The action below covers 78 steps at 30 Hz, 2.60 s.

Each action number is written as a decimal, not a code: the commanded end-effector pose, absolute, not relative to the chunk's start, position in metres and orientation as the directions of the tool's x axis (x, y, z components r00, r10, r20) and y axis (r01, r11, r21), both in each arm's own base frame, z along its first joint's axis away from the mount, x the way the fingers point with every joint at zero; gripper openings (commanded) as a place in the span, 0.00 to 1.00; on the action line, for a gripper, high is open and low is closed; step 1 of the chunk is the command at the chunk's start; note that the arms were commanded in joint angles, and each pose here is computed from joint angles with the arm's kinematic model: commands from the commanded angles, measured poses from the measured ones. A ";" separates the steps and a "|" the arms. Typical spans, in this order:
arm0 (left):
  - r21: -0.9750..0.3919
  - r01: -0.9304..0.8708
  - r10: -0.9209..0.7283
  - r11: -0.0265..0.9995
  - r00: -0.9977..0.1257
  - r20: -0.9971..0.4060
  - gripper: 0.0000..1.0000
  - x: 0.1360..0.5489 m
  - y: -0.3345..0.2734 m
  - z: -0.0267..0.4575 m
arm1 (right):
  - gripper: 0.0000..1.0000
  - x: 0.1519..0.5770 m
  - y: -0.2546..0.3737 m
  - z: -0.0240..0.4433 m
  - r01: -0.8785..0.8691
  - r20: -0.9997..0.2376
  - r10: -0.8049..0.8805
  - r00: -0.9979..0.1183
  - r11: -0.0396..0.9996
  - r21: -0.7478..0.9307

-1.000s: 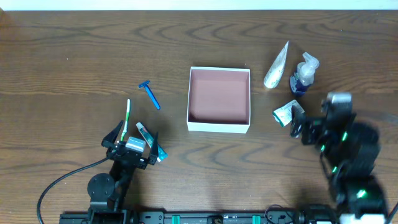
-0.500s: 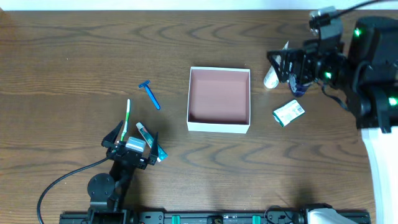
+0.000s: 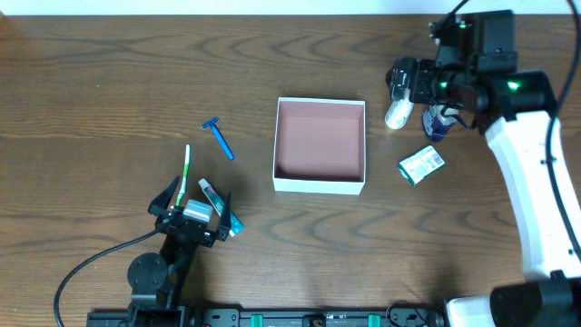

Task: Pack container
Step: 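Reach the right gripper to the white bamboo tube and grasp it, then carry the tube with the right gripper and stand it in the box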

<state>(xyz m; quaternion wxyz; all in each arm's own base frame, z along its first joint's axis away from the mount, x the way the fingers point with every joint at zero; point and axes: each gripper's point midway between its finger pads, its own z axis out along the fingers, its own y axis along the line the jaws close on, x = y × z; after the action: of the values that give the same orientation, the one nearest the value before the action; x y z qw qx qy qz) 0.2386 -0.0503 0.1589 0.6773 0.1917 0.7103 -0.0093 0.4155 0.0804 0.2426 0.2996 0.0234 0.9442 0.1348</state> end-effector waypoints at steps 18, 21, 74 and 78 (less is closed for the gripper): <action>0.225 0.305 0.252 0.925 -0.053 -0.966 0.98 0.238 -0.052 0.143 | 0.63 0.453 0.054 0.191 0.188 -0.531 0.239 -0.813 0.971 0.149; 0.225 0.305 0.252 0.925 -0.053 -0.966 0.98 0.238 -0.052 0.143 | 0.54 0.454 0.056 0.188 0.196 -0.527 0.247 -0.814 0.969 0.151; 0.225 0.305 0.252 0.925 -0.053 -0.966 0.98 0.238 -0.052 0.143 | 0.01 0.339 0.166 0.389 -0.166 -0.794 0.194 -0.576 0.923 0.346; 0.225 0.305 0.252 0.925 -0.053 -0.966 0.98 0.238 -0.052 0.143 | 0.01 0.347 0.194 0.362 -0.134 -0.749 0.202 -0.631 0.923 0.362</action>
<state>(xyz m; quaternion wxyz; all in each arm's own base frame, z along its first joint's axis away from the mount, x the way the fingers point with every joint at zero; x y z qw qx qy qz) 0.2386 -0.0503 0.1589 0.6773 0.1917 0.7103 -0.0093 0.3405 0.1782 0.3740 0.4418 -0.0111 0.8769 0.1889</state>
